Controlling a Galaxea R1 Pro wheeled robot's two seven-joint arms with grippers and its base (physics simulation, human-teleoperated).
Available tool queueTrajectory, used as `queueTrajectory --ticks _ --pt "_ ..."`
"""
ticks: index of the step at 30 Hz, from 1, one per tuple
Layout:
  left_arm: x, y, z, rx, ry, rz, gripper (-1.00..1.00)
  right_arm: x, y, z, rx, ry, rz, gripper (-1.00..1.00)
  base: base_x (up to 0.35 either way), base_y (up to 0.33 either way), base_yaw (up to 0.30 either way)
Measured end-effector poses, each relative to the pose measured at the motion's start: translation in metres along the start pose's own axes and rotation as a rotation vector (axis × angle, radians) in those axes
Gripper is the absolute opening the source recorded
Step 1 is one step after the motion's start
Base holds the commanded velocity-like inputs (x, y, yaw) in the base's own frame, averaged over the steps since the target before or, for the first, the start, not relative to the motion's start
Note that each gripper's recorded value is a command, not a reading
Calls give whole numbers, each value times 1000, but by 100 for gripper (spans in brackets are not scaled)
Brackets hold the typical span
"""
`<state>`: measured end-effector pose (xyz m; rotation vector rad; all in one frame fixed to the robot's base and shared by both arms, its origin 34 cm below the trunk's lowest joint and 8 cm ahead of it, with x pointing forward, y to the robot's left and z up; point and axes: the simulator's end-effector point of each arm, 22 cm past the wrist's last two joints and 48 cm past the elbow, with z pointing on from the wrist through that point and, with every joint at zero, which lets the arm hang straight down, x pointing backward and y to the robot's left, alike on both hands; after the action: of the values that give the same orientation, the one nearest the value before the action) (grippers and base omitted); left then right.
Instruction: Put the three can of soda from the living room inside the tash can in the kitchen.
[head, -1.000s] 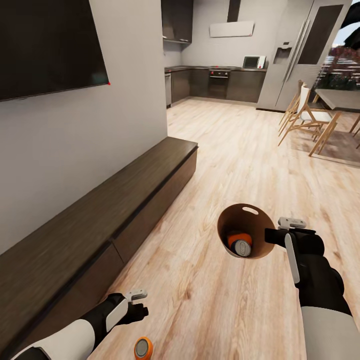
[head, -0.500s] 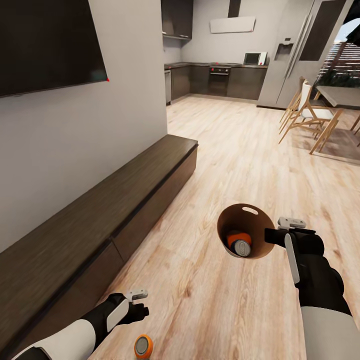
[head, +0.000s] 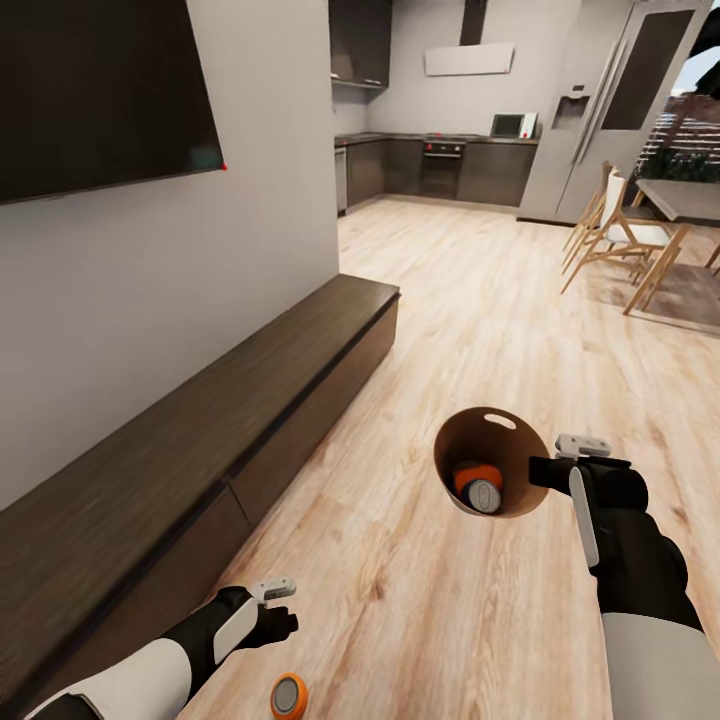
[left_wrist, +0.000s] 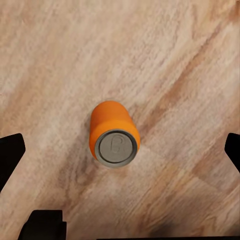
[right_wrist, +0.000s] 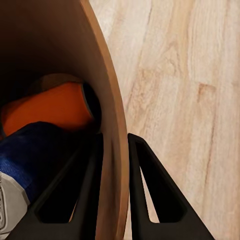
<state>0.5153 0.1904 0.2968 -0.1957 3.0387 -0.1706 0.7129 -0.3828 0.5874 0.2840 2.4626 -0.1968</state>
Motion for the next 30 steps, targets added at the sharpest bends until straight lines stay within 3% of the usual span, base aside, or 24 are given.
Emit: queueTrajectory --ticks 16,30 --pt "1 0 1 -1 3 1 100 1 0 1 2 3 -2 -100 0 0 9" --pt "11 3 15 -4 24 -1 100 16 1 15 6 25 -8 -100 0 0 0"
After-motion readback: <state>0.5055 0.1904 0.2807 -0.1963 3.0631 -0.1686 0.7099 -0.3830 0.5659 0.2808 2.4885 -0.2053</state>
